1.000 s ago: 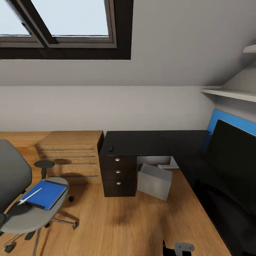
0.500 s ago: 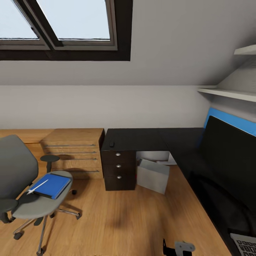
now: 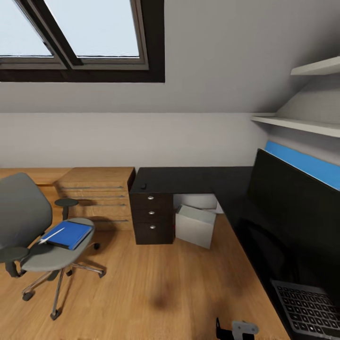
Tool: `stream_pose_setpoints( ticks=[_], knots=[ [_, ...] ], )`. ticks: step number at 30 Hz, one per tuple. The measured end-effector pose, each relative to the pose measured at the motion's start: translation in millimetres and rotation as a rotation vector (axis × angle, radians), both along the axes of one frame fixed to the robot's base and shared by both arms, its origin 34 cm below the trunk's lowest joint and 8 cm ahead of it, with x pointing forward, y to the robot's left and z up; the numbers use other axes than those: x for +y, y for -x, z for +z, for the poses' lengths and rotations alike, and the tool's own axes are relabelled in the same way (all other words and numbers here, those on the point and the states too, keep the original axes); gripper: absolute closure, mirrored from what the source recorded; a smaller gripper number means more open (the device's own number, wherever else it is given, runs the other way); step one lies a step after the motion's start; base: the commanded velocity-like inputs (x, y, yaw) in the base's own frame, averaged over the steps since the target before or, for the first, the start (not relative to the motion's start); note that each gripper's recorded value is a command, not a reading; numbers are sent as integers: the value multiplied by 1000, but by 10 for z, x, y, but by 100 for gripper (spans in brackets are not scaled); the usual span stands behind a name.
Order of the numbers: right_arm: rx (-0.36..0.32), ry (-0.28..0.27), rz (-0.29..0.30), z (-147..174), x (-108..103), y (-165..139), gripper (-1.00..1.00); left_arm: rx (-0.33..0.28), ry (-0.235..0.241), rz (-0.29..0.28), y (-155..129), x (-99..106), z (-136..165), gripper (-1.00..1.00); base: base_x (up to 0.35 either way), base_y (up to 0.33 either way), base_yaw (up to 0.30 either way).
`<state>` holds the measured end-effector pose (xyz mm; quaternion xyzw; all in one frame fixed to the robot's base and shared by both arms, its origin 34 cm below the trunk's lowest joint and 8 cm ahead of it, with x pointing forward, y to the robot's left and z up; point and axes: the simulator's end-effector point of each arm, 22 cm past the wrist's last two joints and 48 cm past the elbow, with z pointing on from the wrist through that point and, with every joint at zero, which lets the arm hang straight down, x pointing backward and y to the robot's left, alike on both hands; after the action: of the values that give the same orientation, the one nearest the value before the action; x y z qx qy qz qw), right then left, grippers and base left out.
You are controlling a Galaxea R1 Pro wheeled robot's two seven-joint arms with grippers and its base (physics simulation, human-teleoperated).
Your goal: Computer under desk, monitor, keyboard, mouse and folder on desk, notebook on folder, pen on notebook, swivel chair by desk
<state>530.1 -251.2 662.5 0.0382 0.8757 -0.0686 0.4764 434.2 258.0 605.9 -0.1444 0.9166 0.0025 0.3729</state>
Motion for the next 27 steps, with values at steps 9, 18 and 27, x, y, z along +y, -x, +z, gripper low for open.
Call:
stream_pose_setpoints(
  ticks=[9,18,27],
  knots=[
    [1,-1,-1,-2,3,3,-100,1,-2,1,2,9,-1,-100,-288,-183,0],
    [4,-3,-1,-7,18,6,-100,1,-3,2,4,22,-1,-100,-287,-187,0],
    [4,-3,-1,-9,19,10,-100,1,-5,3,5,32,-1,-100,-254,-232,0]
  ],
)
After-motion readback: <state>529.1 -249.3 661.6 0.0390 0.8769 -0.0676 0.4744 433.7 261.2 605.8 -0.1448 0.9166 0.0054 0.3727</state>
